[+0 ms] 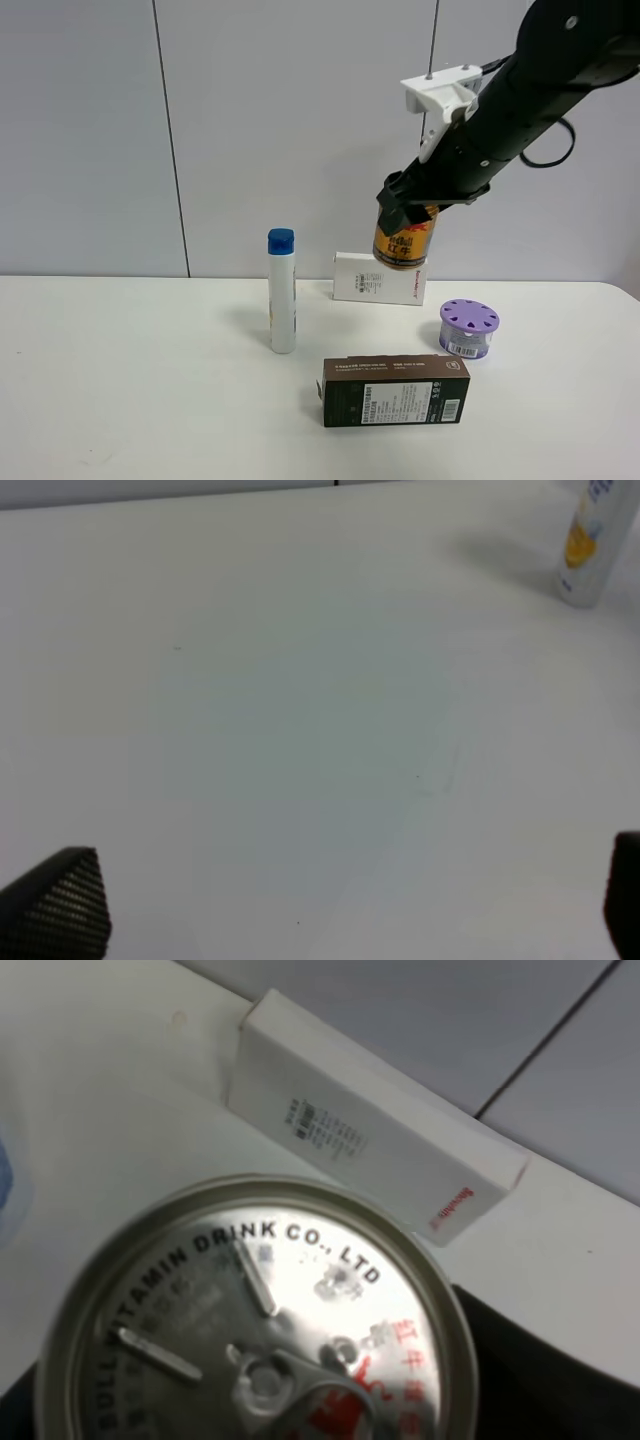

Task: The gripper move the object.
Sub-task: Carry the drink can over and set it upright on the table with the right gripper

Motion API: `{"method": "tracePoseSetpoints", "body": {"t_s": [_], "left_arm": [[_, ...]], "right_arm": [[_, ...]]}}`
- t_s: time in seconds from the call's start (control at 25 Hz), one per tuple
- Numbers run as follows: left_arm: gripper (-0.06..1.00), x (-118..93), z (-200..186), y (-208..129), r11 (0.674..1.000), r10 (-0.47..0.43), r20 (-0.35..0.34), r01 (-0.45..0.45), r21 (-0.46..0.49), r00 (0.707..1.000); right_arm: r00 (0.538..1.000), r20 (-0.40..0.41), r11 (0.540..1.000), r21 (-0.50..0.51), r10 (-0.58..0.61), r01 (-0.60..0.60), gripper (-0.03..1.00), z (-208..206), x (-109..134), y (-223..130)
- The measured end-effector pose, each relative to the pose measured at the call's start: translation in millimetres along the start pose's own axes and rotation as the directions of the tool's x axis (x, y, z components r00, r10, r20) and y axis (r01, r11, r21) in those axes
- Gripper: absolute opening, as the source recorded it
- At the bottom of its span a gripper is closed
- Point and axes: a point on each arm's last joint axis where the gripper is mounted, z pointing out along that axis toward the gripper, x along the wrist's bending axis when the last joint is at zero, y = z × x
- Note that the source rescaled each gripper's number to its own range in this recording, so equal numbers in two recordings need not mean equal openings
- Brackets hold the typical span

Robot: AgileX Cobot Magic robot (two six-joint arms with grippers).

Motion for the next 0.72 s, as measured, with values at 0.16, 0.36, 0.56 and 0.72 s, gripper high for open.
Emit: {"method": "tracePoseSetpoints", "body": {"t_s": [0.16,0.36,0.56,0.72], "left_arm": [[1.0,0,0,0,1.0,0.0,0.0,0.0,0.0,1.0],[1.0,0,0,0,1.0,0.0,0.0,0.0,0.0,1.0],[1.0,0,0,0,1.0,0.0,0.001,0.0,0.0,1.0],[1.0,0,0,0,1.0,0.0,0.001,0.0,0.0,1.0]], "right_arm": [[1.0,0.001,1.0,-0.005,-0.001,0.001,0.01,34,2,-10],[1.0,-0.007,0.999,0.035,-0.001,0.001,0.01,62,5,-26],[1.0,-0.01,0.999,0.054,-0.001,0.001,0.01,80,7,-37],[1.0,-0.017,0.997,0.081,0.015,-0.014,0.01,91,9,-46]]}}
